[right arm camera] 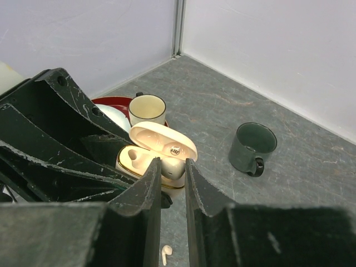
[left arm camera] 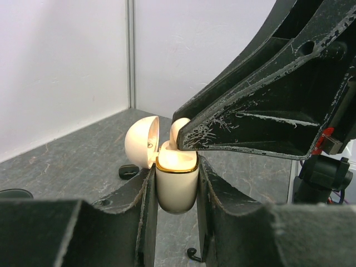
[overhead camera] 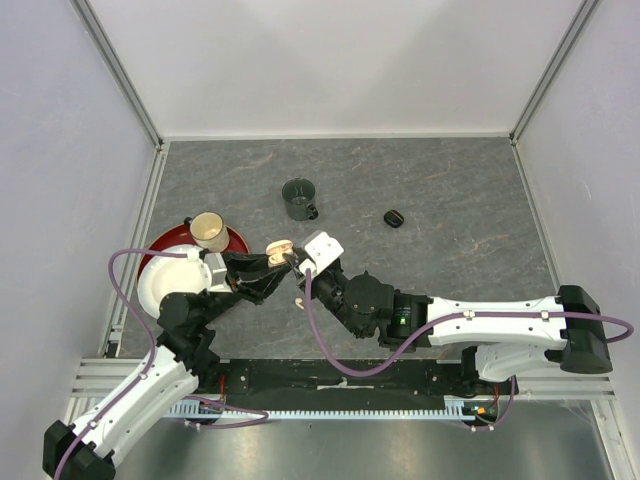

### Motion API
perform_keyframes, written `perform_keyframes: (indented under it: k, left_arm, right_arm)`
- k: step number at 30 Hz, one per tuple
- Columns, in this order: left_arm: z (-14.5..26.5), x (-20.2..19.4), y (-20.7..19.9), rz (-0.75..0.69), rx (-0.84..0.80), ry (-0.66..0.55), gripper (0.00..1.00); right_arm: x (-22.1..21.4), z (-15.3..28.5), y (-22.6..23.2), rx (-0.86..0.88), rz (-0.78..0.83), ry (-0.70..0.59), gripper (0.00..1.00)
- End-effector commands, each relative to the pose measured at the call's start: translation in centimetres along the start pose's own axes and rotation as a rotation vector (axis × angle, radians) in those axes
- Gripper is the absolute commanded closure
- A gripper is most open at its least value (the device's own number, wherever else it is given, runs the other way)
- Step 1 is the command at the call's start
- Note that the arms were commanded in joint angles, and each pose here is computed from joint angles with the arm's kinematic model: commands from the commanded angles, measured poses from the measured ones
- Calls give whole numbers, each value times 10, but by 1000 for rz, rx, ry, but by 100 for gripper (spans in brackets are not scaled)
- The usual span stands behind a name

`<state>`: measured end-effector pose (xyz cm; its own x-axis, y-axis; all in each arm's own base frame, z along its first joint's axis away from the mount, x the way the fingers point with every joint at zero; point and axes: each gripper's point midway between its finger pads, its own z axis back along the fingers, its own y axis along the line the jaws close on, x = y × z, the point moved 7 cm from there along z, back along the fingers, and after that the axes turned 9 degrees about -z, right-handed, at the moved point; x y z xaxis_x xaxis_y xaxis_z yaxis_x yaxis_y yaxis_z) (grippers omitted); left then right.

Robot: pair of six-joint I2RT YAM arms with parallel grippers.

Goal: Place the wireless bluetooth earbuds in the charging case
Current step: Place the earbud in the charging case.

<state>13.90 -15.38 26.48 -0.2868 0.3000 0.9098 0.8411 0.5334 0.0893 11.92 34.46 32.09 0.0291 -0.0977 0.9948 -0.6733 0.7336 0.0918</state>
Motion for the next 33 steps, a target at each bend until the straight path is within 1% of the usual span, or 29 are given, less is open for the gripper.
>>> perform_keyframes:
  k: [1,2,3,4,5,7,8,10,11,13,16,17,18,21,22,23,24,25,26,27,28,29,30,31,32,33]
  left_arm:
    - [-8,34,6,-51,43,-127,98]
    - [-8,33,6,-48,42,-124,98]
    - [-8,32,6,-48,42,-120,98]
    - [-8,32,6,-48,41,-120,98]
    - [-7,31,6,-48,41,-117,98]
    - [-7,30,6,-47,43,-112,98]
    - [-6,30,6,-48,45,-110,98]
    - [-6,30,6,-50,46,-107,98]
    - [-6,29,7,-51,49,-105,98]
    - [-5,29,6,-51,48,-101,98]
    - [-4,28,6,-58,52,-95,98]
    - [-4,29,7,-62,57,-95,98]
    - [-3,30,7,-65,55,-97,98]
    - [-2,30,6,-72,56,-92,98]
    - [-1,30,6,-75,56,-92,98]
    - [0,29,6,-73,57,-88,98]
    - [0,29,6,-75,58,-88,98]
    - [1,29,5,-75,57,-89,98]
    - [1,27,5,-72,56,-82,98]
    - [2,30,5,-77,59,-91,98]
    - [3,30,4,-76,58,-92,98]
    - [3,31,4,-78,58,-92,98]
    - [4,32,4,-79,58,-91,98]
    - [4,33,4,-79,60,-88,98]
    - [4,34,4,-86,57,-89,98]
    - [5,34,3,-87,58,-83,98]
  right_arm:
    - [-12,3,10,53,12,61,87]
    - [-9,2,11,51,-4,54,80]
    - [-8,2,12,49,-15,54,76]
    - [-6,2,12,42,-25,60,68]
    - [-2,1,12,37,-43,53,56]
    - [3,2,13,37,-67,45,48]
    - [7,3,12,36,-99,35,39]
    - [16,5,11,38,-141,7,31]
    - [20,7,10,36,-157,-5,26]
    - [36,12,5,20,-216,-56,20]
    - [60,20,-12,-23,-291,-135,14]
    - [65,23,-17,-37,-312,-153,10]
    - [78,30,-27,-62,-346,-186,2]
    - [89,43,-61,-241,-433,-242,2]
    - [87,45,-69,-280,-429,-236,2]
    - [85,45,-84,-364,-460,-244,2]
    - [86,46,-93,-403,-492,-246,2]
    - [74,47,-102,-452,-454,-185,2]
    - [76,44,-117,-512,-538,-204,2]
    - [71,43,-125,-549,-554,-185,2]
    - [57,45,-133,-583,-520,-112,2]
    - [54,43,-147,-626,-532,-103,2]
    - [45,38,-147,-601,-562,-54,2]
    - [33,37,-152,-615,-551,6,2]
    - [25,34,-164,-645,-553,38,2]
    - [10,26,-158,-593,-584,129,2]
